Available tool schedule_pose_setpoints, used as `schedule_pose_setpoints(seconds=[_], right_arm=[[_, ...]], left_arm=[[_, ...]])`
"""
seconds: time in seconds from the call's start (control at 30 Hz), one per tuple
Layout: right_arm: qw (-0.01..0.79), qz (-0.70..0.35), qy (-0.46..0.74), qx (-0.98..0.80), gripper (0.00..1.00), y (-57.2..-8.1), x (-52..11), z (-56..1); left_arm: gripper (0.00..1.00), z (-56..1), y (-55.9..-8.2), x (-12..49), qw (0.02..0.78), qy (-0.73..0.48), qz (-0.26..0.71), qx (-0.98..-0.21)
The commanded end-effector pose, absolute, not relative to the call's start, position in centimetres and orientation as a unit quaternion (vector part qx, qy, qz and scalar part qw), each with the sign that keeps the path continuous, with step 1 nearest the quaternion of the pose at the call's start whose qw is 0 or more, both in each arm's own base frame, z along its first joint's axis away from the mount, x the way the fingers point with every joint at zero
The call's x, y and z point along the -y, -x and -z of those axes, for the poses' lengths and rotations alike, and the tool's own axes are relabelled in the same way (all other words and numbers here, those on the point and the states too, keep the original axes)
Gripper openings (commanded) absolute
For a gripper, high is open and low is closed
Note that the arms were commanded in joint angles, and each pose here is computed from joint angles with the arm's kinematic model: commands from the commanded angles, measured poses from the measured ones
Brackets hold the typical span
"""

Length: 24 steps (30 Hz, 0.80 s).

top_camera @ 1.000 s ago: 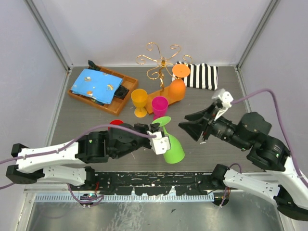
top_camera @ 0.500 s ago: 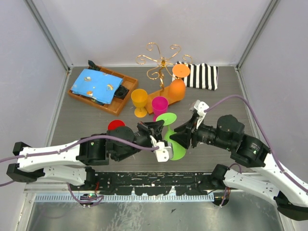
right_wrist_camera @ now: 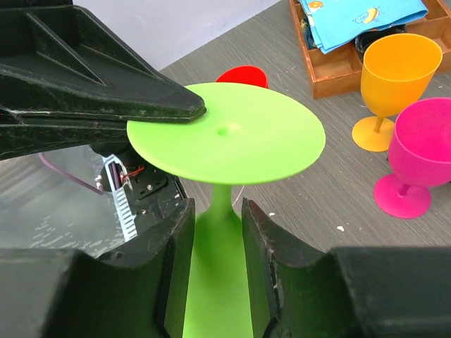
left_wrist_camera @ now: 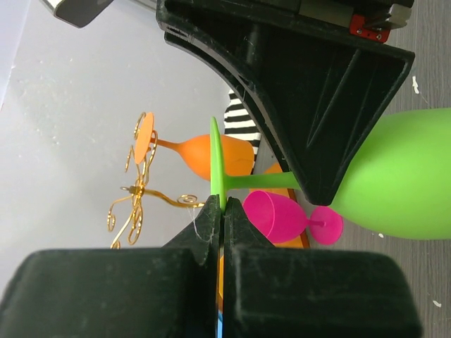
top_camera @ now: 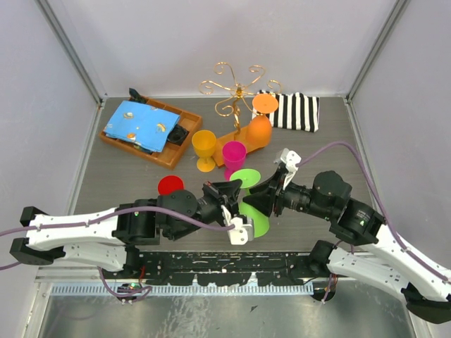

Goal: Place the wine glass upside down on the wine glass rack
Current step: Adjust the wine glass.

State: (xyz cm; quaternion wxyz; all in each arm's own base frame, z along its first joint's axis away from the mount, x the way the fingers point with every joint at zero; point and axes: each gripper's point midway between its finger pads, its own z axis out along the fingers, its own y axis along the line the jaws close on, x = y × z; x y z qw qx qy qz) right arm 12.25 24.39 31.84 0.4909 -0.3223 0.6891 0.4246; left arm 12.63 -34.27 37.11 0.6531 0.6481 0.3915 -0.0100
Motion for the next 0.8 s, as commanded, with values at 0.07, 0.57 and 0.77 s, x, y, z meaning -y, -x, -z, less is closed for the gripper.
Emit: schedule_pose_setpoints(seconds=[0.07, 0.57, 0.77], right_arm=[[0.512, -0.462, 0.297, -0.661, 0.34, -12.1, -24.9, -33.7], [0.499, -0.484, 0.285, -0.660, 0.32, -12.0, -25.7, -32.9], [0.497, -0.493, 0.284, -0.656, 0.27, -11.9, -26.0, -32.8]], left_arm=[[0.00, -38.8, -12.7, 33.9, 0.680, -0.620, 0.014, -0.390], [0.00, -39.3, -12.9, 33.6, 0.693, -0.604, 0.014, -0.394], [0.00, -39.0, -13.0, 33.8, 0.691, -0.604, 0.012, -0.397]])
